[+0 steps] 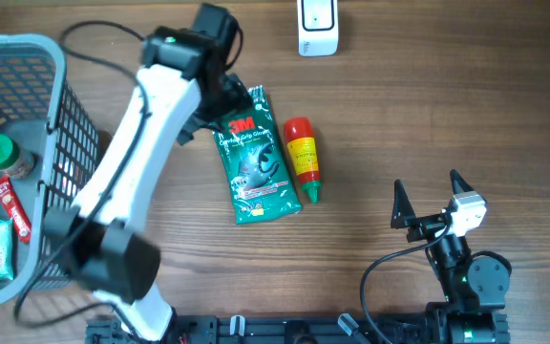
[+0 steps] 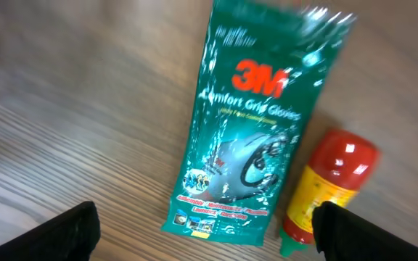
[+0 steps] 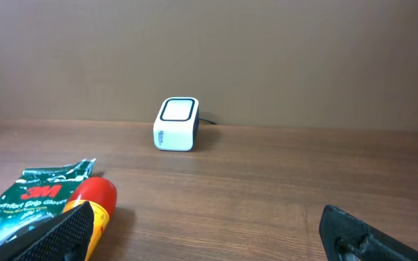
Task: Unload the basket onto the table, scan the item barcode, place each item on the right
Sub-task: 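Place green gloves pack on table left of sriracha bottle, then reach left gripper into basket and grasp green-lid jar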
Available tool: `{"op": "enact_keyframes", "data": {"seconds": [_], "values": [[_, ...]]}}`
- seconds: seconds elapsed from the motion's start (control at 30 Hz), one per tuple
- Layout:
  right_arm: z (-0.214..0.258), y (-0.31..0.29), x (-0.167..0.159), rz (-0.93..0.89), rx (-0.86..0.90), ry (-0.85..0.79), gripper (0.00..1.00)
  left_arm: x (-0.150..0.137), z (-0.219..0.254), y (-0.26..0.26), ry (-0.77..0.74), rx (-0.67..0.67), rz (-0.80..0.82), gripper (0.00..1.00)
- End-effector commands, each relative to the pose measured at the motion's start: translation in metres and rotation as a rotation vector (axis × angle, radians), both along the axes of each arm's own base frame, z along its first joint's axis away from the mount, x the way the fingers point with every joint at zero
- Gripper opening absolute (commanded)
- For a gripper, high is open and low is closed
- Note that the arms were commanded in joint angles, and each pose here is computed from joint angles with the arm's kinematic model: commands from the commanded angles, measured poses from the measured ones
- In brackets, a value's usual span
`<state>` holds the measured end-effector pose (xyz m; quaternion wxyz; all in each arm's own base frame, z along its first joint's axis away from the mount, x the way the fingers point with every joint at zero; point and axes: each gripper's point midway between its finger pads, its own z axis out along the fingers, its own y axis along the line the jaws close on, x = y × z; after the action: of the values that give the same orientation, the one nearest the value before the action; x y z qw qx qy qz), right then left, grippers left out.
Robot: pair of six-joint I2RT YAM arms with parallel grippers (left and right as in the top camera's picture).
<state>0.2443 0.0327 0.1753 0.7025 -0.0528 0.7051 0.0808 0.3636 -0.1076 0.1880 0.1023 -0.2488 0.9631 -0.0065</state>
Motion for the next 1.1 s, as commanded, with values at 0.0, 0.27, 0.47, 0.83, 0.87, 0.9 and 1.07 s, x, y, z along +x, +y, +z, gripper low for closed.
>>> {"op": "enact_keyframes", "data": {"seconds": [0.0,0.27,0.47,0.83,0.87,0.9,1.07], "values": [[0.003,-0.001,0.000,-0.007,-0.011,-0.014,1.00,0.002,0.078,0.027,-0.237,0.057,-0.061,1.00],[0.003,-0.001,0.000,-0.008,-0.011,-0.015,1.00,-0.027,0.224,0.107,-0.689,0.147,0.074,1.00],[0.003,-0.001,0.000,-0.008,-0.012,-0.014,1.00,-0.074,0.243,0.187,-0.711,0.231,0.319,1.00],[0.003,-0.001,0.000,-0.008,-0.011,-0.014,1.00,-0.125,0.203,0.293,-0.506,0.300,0.786,1.00],[0.003,-0.001,0.000,-0.008,-0.011,-0.015,1.00,-0.130,0.198,0.300,-0.483,0.297,0.828,1.00],[0.003,-0.001,0.000,-0.008,-0.011,-0.015,1.00,-0.135,0.192,0.305,-0.460,0.291,0.873,1.00],[0.003,-0.001,0.000,-0.008,-0.012,-0.014,1.00,-0.144,0.169,0.325,-0.367,0.267,1.003,1.00]]}}
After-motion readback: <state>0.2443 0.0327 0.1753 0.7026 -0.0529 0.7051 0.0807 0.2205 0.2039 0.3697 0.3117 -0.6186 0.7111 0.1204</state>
